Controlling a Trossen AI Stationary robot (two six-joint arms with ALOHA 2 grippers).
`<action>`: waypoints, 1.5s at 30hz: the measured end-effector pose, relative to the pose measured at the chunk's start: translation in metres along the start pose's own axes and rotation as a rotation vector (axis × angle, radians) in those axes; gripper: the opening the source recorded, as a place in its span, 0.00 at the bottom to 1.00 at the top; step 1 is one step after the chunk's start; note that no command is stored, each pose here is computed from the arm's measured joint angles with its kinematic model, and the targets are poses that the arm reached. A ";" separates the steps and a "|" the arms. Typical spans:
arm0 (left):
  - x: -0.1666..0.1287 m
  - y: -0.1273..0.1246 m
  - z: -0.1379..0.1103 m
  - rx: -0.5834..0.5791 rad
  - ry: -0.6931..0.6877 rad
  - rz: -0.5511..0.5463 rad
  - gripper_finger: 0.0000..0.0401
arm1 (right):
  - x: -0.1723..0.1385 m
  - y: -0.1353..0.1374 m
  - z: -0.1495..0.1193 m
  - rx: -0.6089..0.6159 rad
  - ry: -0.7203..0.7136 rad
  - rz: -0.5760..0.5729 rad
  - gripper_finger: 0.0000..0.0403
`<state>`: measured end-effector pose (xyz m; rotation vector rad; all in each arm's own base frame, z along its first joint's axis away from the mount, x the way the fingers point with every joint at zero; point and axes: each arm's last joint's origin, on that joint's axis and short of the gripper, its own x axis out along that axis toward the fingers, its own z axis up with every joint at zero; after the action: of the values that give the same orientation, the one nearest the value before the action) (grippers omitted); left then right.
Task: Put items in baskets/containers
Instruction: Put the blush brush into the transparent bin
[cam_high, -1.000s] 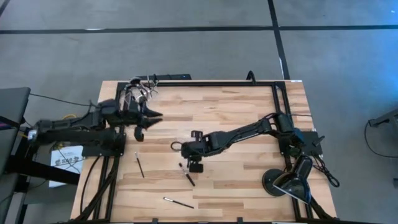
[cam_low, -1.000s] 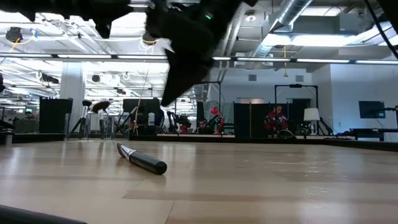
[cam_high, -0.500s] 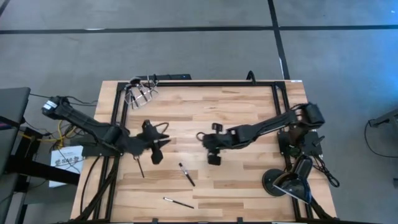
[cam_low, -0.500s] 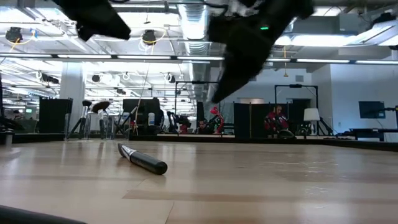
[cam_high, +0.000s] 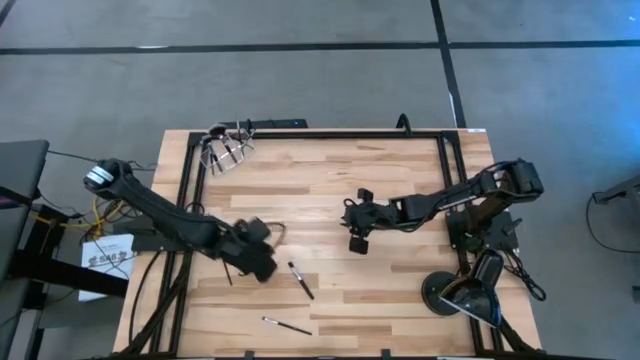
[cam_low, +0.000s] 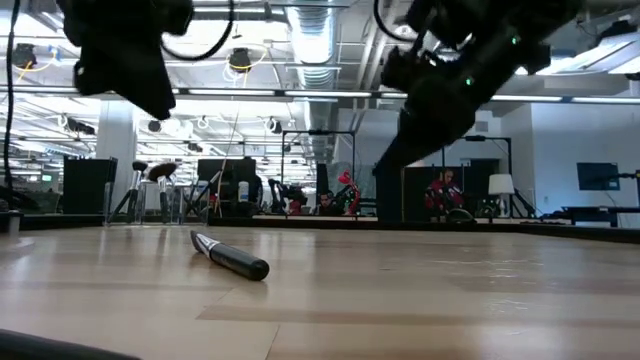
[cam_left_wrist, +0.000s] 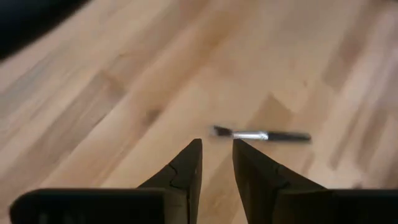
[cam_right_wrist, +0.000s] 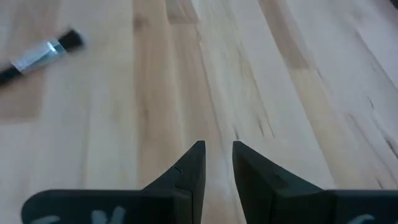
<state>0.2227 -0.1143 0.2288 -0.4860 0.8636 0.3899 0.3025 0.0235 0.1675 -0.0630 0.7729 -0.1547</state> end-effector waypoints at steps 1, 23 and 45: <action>0.004 -0.010 0.001 0.079 -0.009 -0.022 0.21 | 0.000 -0.002 -0.005 -0.013 0.018 -0.006 0.18; 0.078 -0.049 0.024 1.024 0.383 -0.274 0.33 | -0.008 0.019 -0.017 0.003 0.103 0.049 0.18; 0.127 -0.036 0.022 1.206 0.421 -0.265 0.36 | -0.027 0.068 -0.028 0.046 0.071 0.004 0.18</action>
<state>0.3297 -0.1158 0.1489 0.4621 1.2459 -0.5117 0.2713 0.0949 0.1582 -0.0123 0.8394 -0.1718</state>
